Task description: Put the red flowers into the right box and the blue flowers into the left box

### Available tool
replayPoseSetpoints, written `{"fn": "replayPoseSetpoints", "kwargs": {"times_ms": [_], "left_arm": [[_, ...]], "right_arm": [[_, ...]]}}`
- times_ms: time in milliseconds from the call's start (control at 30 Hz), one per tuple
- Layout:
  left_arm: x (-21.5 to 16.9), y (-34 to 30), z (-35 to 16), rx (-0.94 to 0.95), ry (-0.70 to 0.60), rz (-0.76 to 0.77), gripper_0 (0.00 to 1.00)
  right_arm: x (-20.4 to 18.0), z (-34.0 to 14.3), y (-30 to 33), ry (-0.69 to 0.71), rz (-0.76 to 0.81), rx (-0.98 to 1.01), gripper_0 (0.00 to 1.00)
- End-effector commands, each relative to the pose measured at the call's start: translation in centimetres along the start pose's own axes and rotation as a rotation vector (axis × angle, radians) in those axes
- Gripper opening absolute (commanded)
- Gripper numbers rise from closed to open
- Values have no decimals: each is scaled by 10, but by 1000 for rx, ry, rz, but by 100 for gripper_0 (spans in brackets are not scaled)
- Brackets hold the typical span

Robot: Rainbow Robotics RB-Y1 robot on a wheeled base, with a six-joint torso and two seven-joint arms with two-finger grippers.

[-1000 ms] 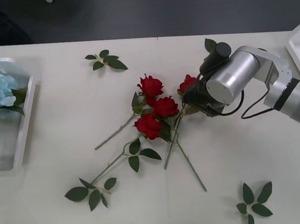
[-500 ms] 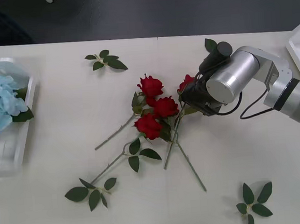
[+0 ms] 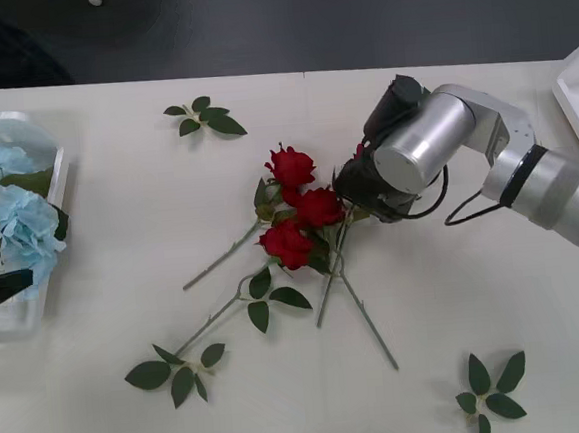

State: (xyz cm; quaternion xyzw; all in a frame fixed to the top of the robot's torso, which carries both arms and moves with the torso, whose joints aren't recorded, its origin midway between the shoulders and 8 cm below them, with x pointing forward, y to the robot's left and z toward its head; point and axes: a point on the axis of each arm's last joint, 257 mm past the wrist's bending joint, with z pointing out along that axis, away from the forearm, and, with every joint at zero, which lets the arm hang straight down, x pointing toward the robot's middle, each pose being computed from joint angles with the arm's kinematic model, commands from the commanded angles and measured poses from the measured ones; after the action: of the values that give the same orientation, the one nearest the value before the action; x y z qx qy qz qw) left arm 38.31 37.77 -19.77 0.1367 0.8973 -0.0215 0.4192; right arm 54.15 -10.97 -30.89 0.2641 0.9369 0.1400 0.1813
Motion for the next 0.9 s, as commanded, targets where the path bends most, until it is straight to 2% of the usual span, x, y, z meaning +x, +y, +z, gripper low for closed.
{"fn": "replayPoseSetpoints", "kwargs": {"times_ms": [33,533,767,867,900], "left_arm": [[-18,-27,2,42,4,36,100],[-25,-113,47,147,133,243,100],[-24,-146,65,151,169,442,100],[-21,-160,73,186,186,463,100],[-19,-165,77,202,197,470,100]], "right_arm": [[-10,-12,38,-31,16,-41,90],[-15,1,12,-14,61,21,90],[-14,2,12,-13,65,23,91],[-13,3,12,-11,65,21,91],[-13,2,13,-9,66,20,79]]}}
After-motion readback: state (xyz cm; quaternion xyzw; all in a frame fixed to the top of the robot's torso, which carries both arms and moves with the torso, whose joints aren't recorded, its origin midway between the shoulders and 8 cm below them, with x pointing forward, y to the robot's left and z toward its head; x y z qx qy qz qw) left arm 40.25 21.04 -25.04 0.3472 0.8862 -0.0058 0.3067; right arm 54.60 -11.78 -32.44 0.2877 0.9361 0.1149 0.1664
